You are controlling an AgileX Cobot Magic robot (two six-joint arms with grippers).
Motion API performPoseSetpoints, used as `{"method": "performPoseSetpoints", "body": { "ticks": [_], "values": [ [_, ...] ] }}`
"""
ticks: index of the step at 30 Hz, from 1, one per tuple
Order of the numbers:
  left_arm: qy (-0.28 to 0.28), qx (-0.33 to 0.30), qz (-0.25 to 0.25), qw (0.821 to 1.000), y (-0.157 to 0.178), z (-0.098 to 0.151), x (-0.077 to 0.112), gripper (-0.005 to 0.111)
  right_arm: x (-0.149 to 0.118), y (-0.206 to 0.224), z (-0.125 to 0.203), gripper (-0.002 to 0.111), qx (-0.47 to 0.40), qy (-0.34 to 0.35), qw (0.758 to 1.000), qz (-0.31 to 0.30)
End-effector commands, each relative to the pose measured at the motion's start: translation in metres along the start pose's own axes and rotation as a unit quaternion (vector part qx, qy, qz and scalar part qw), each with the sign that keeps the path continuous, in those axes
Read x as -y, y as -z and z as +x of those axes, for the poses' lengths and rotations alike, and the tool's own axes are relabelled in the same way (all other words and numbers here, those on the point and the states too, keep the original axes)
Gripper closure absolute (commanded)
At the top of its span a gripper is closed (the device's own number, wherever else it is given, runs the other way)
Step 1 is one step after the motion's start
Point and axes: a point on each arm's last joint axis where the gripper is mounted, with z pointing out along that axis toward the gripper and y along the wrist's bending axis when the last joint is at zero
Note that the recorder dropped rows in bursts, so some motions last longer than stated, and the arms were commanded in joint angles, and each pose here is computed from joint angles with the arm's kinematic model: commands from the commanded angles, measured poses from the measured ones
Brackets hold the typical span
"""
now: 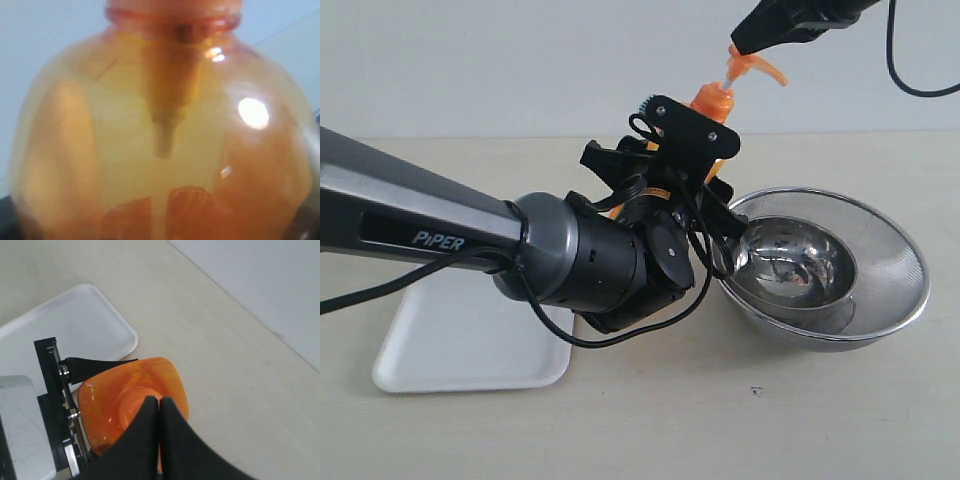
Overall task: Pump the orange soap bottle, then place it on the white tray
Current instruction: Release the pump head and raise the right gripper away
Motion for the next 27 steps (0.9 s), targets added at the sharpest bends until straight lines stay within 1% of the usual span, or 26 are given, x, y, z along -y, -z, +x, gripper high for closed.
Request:
{"method": "performPoseSetpoints", "body": {
  "ticks": [1, 13, 27],
  "values": [
    [0.0, 0.031, 0.006, 1.0, 0.004, -0.015, 0.001, 0.102, -0.005, -0.022, 0.025, 0.108, -0.082, 0.004, 0.995, -0.053],
    [0.0, 0.031, 0.006, 1.0, 0.004, -0.015, 0.001, 0.102, -0.006, -0.018, 0.023, 0.108, -0.077, 0.007, 0.996, -0.05],
    [0.0, 0.031, 0.006, 1.0, 0.004, -0.015, 0.001, 0.102, -0.019, 0.023, 0.003, 0.108, -0.034, 0.042, 0.999, 0.002]
  ]
}}
